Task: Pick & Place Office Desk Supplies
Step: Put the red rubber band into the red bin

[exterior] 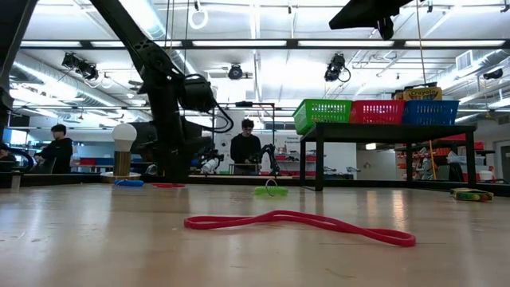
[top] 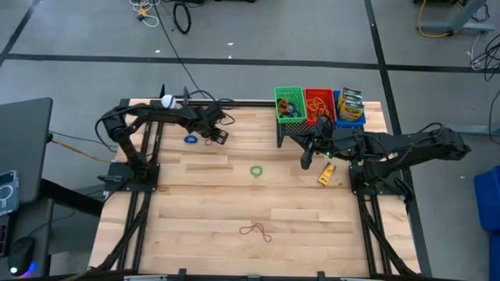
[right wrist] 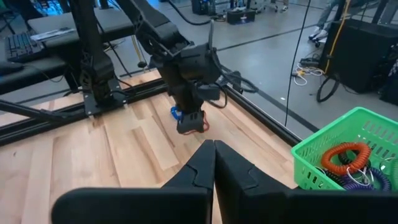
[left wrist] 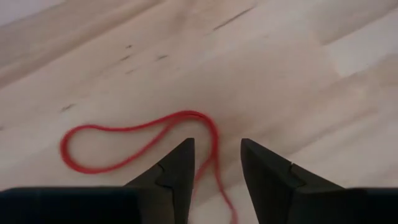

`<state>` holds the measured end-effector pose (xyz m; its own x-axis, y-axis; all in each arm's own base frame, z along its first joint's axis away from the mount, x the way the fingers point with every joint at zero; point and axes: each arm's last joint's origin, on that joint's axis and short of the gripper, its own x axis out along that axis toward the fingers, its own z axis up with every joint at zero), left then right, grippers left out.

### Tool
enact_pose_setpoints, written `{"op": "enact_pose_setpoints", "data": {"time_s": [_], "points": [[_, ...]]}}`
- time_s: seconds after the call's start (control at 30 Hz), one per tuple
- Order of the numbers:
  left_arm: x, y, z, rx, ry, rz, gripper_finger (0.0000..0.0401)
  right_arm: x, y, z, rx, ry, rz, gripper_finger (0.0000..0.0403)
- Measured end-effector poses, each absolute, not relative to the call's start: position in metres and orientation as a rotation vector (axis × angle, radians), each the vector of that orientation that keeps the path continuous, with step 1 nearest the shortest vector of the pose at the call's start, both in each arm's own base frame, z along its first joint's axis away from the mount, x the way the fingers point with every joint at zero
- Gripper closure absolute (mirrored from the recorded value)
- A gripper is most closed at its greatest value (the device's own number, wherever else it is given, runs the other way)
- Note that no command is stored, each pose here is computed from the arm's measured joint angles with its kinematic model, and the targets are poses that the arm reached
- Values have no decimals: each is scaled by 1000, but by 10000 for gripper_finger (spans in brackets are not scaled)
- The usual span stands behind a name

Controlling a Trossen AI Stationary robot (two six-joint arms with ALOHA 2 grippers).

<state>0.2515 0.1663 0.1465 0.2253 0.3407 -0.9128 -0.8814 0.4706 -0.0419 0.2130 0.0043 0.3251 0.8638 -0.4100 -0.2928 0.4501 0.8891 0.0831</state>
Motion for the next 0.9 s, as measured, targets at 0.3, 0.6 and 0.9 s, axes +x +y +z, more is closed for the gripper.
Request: {"op": "enact_pose_setpoints", "data": {"time_s": [0.3,0.6,0.9], "points": [[256,166,134,-636,1038,983,290,213,4,325,149,273,-452,394],[261,155,136,-601,1049,943,394,213,4,325,141,275,-450,394],[266,121,162,-554,996,932,397,212,4,323,138,297,-451,394]]}}
